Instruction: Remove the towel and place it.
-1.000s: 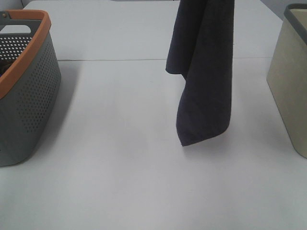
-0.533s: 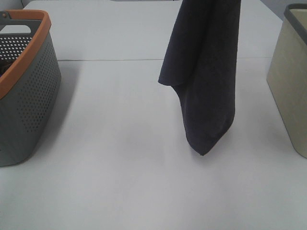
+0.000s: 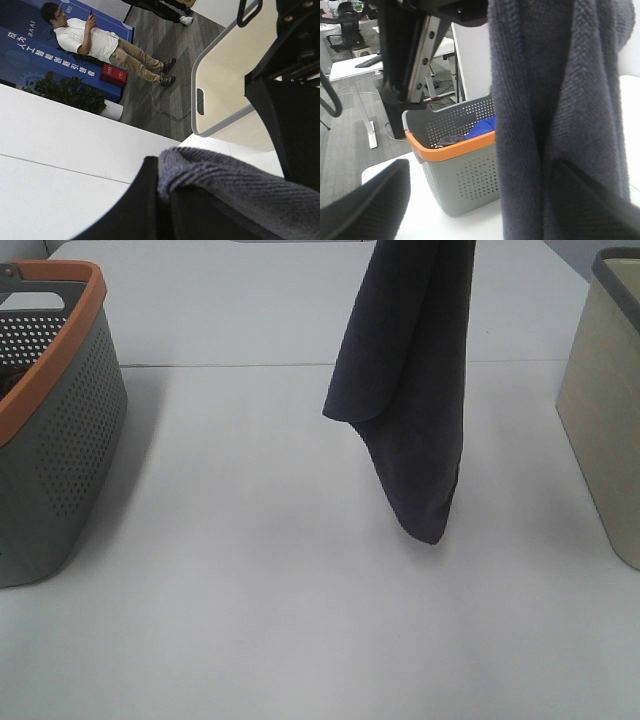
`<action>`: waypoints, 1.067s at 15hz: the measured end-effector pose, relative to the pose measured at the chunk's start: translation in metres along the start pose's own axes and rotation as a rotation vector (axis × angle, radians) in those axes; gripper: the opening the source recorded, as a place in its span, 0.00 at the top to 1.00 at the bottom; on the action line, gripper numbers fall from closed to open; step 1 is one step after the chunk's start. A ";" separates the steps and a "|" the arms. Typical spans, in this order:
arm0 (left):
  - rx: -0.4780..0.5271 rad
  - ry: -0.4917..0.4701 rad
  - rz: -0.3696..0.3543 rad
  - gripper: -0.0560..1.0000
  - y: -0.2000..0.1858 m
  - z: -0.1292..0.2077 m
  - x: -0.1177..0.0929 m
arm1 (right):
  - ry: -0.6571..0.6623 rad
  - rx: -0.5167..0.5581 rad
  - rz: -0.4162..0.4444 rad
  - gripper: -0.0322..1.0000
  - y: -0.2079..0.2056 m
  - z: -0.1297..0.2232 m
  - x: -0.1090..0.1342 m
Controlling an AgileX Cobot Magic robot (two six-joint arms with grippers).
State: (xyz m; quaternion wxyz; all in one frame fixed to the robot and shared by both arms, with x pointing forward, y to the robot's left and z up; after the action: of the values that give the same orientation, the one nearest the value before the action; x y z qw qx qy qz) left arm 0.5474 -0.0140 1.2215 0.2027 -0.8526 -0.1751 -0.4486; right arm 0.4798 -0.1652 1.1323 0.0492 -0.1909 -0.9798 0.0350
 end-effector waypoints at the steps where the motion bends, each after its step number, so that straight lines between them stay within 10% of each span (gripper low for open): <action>1: 0.000 0.000 0.000 0.94 0.000 0.000 0.000 | 0.001 -0.003 -0.007 0.31 0.000 0.000 0.001; 9: 0.000 0.000 -0.001 0.94 0.000 0.000 0.000 | -0.093 -0.022 0.066 0.31 0.021 -0.016 -0.004; 16: 0.011 0.019 0.001 0.94 0.000 0.001 0.000 | -0.040 -0.014 -0.044 0.33 0.022 -0.016 0.010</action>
State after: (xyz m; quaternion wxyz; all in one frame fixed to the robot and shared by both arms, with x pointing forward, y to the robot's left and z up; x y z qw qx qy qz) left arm 0.5481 -0.0136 1.2207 0.2091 -0.8473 -0.1753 -0.4557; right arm 0.4802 -0.1399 1.1474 0.0289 -0.1688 -0.9847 0.0308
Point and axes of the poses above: a point on each arm's last joint axis where the gripper is mounted, y pointing out along that axis toward the gripper, x along the wrist's bending axis when the last joint is at zero, z = x × y, the point moved 4 cm from there along y, pointing out along that axis toward the gripper, and after that the axes turned 5 degrees about -y, right-handed, at the moved point
